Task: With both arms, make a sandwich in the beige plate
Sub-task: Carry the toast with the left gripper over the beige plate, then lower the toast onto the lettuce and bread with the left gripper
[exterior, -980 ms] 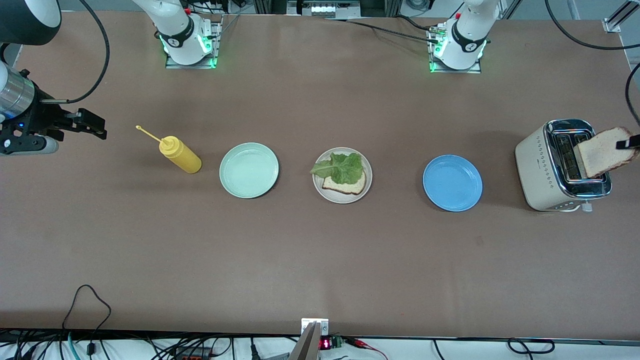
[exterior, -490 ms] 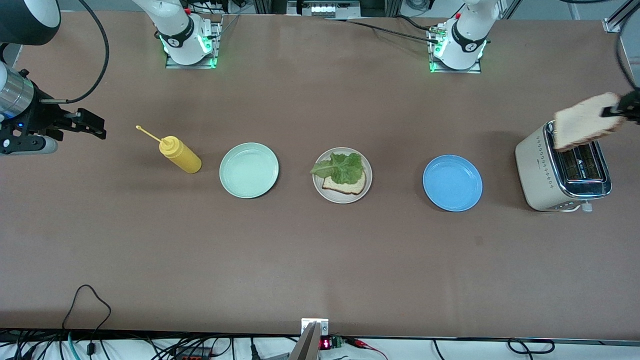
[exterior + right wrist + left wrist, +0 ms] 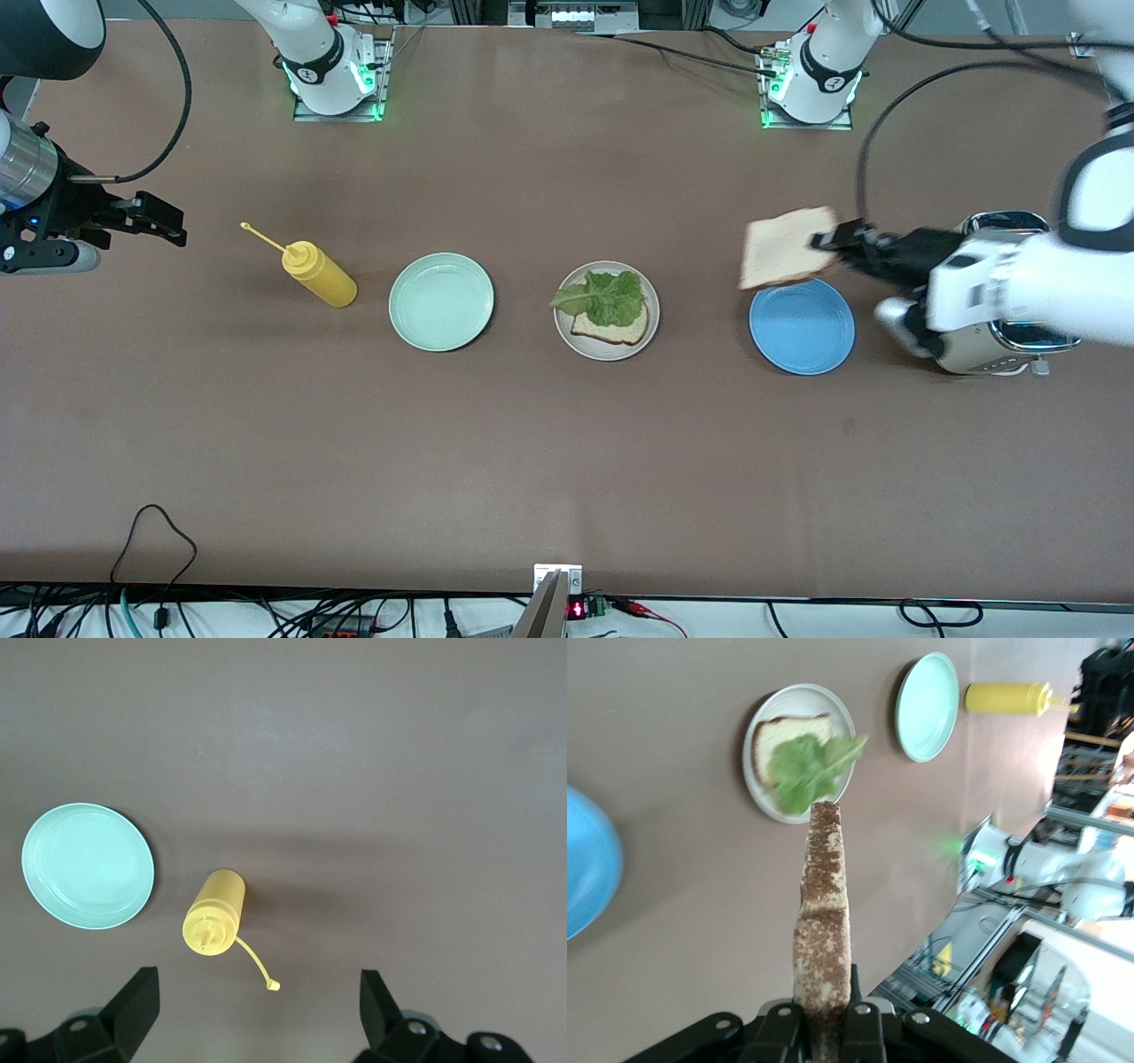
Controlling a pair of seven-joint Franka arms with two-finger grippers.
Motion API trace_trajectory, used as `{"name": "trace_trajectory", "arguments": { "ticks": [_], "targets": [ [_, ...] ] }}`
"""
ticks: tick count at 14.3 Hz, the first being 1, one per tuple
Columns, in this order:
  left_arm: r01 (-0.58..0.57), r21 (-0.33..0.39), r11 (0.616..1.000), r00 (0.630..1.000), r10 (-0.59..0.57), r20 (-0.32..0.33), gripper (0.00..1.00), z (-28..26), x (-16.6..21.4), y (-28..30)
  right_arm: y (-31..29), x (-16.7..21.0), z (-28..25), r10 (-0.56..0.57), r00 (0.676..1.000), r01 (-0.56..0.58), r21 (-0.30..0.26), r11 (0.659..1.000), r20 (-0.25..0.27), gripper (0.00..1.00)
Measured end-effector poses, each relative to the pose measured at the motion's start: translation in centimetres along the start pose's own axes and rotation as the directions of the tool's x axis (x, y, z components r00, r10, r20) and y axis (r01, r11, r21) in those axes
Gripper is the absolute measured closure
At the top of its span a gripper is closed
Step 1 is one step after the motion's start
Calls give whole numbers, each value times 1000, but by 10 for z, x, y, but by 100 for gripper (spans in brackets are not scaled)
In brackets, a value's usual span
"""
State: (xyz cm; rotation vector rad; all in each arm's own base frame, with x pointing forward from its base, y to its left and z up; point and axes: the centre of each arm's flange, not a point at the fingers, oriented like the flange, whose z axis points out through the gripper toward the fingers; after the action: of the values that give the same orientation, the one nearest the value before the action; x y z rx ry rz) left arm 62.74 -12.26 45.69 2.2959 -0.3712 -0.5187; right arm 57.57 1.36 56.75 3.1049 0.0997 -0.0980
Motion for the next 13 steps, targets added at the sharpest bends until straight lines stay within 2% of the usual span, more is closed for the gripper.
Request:
{"name": "trace_trajectory", "arguments": {
  "ticks": [3,4,6,9,11,13],
  "targets": [
    [62,-160,985,997,-68,-34,88,89,33,-4,0,0,0,0,1000,0,0,1000,0,0],
    [84,-188,979,994,-95,-50,90,119,40,-7,0,0,0,0,1000,0,0,1000,1,0],
    [131,-225,966,981,-159,-110,90,176,52,-7,0,0,0,0,1000,0,0,1000,1,0],
    [131,-286,949,952,-201,-232,90,245,53,-20,0,0,0,0,1000,0,0,1000,1,0],
    [116,-317,941,930,-215,-299,90,263,47,-44,0,0,0,0,1000,0,0,1000,1,0],
    [126,-310,942,907,-236,-349,90,264,41,-69,0,0,0,0,1000,0,0,1000,1,0]
  ]
}}
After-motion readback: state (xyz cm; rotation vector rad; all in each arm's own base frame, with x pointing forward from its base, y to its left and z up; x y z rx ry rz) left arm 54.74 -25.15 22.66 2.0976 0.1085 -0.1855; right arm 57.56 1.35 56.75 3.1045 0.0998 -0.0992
